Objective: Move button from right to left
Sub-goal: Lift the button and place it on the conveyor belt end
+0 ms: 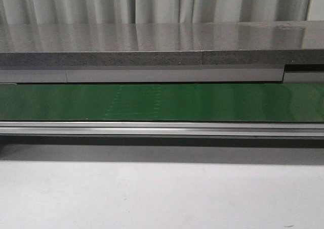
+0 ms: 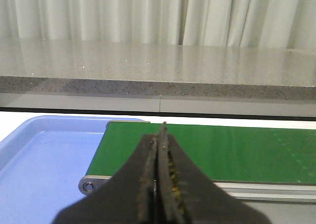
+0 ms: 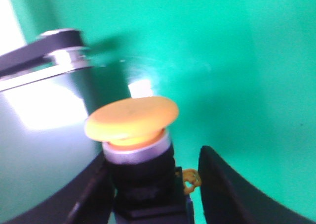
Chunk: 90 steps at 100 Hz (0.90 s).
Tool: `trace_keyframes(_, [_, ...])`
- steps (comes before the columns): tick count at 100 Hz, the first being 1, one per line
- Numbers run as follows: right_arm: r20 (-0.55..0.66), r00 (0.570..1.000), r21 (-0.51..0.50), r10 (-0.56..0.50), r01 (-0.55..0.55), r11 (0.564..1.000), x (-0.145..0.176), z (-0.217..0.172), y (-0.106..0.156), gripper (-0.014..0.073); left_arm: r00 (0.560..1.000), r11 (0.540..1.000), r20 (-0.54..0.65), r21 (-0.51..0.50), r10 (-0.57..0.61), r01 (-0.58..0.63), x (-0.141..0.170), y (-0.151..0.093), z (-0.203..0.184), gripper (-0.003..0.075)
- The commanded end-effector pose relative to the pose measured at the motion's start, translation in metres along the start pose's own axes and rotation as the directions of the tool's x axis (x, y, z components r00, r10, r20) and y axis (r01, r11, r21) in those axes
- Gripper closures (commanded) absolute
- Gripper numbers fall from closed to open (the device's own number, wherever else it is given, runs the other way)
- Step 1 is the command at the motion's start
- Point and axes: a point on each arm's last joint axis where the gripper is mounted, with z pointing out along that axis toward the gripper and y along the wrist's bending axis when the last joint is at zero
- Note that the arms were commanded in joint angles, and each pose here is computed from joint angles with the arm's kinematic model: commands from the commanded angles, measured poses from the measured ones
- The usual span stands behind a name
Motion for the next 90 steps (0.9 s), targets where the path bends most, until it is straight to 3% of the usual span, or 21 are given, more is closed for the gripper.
trace_keyframes(1, [0.088, 0.995, -0.016, -0.037, 0.038, 0.999, -0.002, -0.045, 0.017, 0.0416, 0.998, 1.0, 0.063, 0.0, -0.019, 0.019, 0.007, 0.001, -0.001, 0.0741])
trace_keyframes(29, [0.013, 0.995, -0.112, -0.1, 0.1, 0.989, 0.012, -0.037, 0.059, 0.0416, 0.998, 1.0, 0.063, 0.0, -0.019, 0.019, 0.007, 0.001, -0.001, 0.0741])
trace_keyframes(52, [-0.031, 0.994, -0.127, -0.103, 0.098, 0.987, 0.022, -0.013, 0.066, 0.039, 0.998, 1.0, 0.063, 0.0, -0.019, 0.019, 0.007, 0.001, -0.001, 0.0741])
trace_keyframes(62, [-0.038, 0.993, -0.129, -0.108, 0.102, 0.986, 0.022, -0.009, 0.068, 0.0291, 0.998, 1.0, 0.063, 0.0, -0.019, 0.019, 0.007, 0.001, -0.001, 0.0741])
trace_keyframes(81, [0.0, 0.994, -0.136, -0.108, 0.107, 0.985, 0.02, -0.011, 0.073, -0.0049, 0.998, 1.0, 0.063, 0.0, -0.019, 0.019, 0.007, 0.001, -0.001, 0.0741])
trace_keyframes(90, [0.012, 0.995, -0.157, -0.104, 0.105, 0.982, 0.02, -0.015, 0.078, -0.0064, 0.998, 1.0, 0.063, 0.0, -0.019, 0.019, 0.007, 0.001, -0.001, 0.0741])
